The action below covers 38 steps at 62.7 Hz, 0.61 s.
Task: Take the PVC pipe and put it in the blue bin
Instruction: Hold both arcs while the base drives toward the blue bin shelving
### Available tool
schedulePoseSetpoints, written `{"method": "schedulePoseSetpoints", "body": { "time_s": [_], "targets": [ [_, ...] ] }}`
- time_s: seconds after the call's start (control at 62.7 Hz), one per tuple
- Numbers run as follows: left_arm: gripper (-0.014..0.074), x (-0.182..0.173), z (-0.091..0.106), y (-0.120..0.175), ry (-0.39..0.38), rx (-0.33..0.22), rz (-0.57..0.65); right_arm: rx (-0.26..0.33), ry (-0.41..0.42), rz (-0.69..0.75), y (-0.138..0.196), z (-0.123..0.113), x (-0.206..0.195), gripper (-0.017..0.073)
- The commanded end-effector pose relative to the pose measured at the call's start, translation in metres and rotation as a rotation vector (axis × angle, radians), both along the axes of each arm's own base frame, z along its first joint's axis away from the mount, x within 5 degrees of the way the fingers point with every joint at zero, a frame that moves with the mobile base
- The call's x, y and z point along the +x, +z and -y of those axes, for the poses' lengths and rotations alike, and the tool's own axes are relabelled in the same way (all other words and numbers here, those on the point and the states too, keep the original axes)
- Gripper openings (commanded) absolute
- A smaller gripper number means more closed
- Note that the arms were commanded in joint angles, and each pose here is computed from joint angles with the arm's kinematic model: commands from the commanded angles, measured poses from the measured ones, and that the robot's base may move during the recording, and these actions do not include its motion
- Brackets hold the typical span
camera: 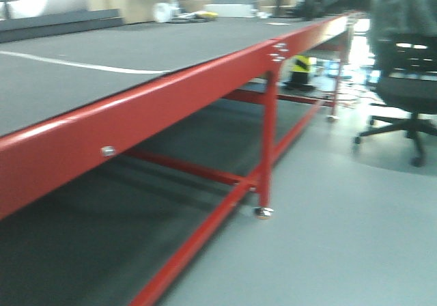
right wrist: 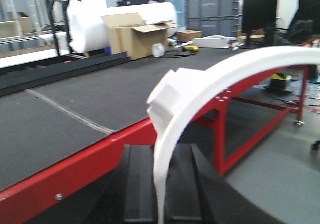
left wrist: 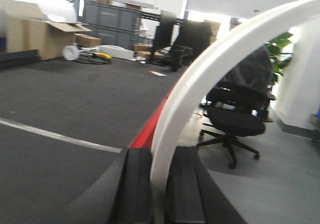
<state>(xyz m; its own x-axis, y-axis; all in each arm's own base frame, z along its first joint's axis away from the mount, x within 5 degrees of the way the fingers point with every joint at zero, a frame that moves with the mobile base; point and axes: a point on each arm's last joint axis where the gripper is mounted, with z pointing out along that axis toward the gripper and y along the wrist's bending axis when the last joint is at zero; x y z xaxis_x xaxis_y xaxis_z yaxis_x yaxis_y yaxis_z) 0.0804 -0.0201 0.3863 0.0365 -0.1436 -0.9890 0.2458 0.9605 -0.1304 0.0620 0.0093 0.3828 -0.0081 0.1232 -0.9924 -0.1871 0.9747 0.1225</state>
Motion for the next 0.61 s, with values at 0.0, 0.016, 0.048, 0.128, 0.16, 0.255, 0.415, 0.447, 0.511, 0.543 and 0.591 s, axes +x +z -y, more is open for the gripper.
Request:
{"method": "schedulePoseSetpoints", "body": {
  "time_s": [0.0,0.016,0.048,0.128,0.16,0.255,0.415,0.447,0.511,0.543,0.591],
  "targets": [
    [-0.0111,-0.0023,-0.0002,0.0031,-0.004,-0.017,0.027,-0.012,0.002,0.026,0.0017,0.0001,-0.0008,-0.0162],
    [-0.0111,-0.0023,-0.0002,0.0031,-0.004,-0.017,0.027,-0.012,0.002,0.026,0.0017,0.0001,-0.0008,-0.0162],
    [-0.0111,-0.0023,-0.0002,0.0031,-0.004,-0.017,0.027,-0.012,0.002,0.026,0.0017,0.0001,-0.0008,-0.0162],
    [-0.0111,-0.0023,-0.0002,0.0031,-0.004,-0.017,0.027,-0.012,0.002,0.026,0.0017,0.0001,-0.0008,-0.0162],
    [-0.0111,-0.0023,-0.0002,0.0031,-0.004,-0.017,0.027,-0.012,0.002,0.026,0.0017,0.0001,-0.0008,-0.0162],
    [-0.0111,-0.0023,-0.0002,0.0031,-0.004,-0.017,0.027,-0.012,0.002,0.026,0.0017,0.0001,-0.0008,-0.0162],
    [-0.0111,-0.0023,-0.0002,0.0031,-0.004,-0.017,0.027,-0.012,0.002,0.026,0.0017,0.0001,-0.0008,-0.0162],
    [-0.0111,-0.0023,-0.0002,0.0031,-0.004,-0.017,0.027,-0.012,0.002,0.026,0.0017,0.0001,-0.0008,-0.0162],
    [-0.0111,-0.0023,-0.0002,0.0031,-0.004,-0.017,0.027,-0.012,0.002,0.026,0.0017,0.0001,-0.0008,-0.0162],
    [-0.0111,-0.0023,-0.0002,0.0031,-0.004,-0.017,0.027,-0.012,0.002,0.026,0.0017,0.0001,-0.0008,-0.0162],
    [-0.0111,-0.0023,-0.0002,0.0031,-0.004,-0.017,0.027,-0.012,0.002,0.026,0.0017,0.0001,-0.0008,-0.0162]
  ]
}}
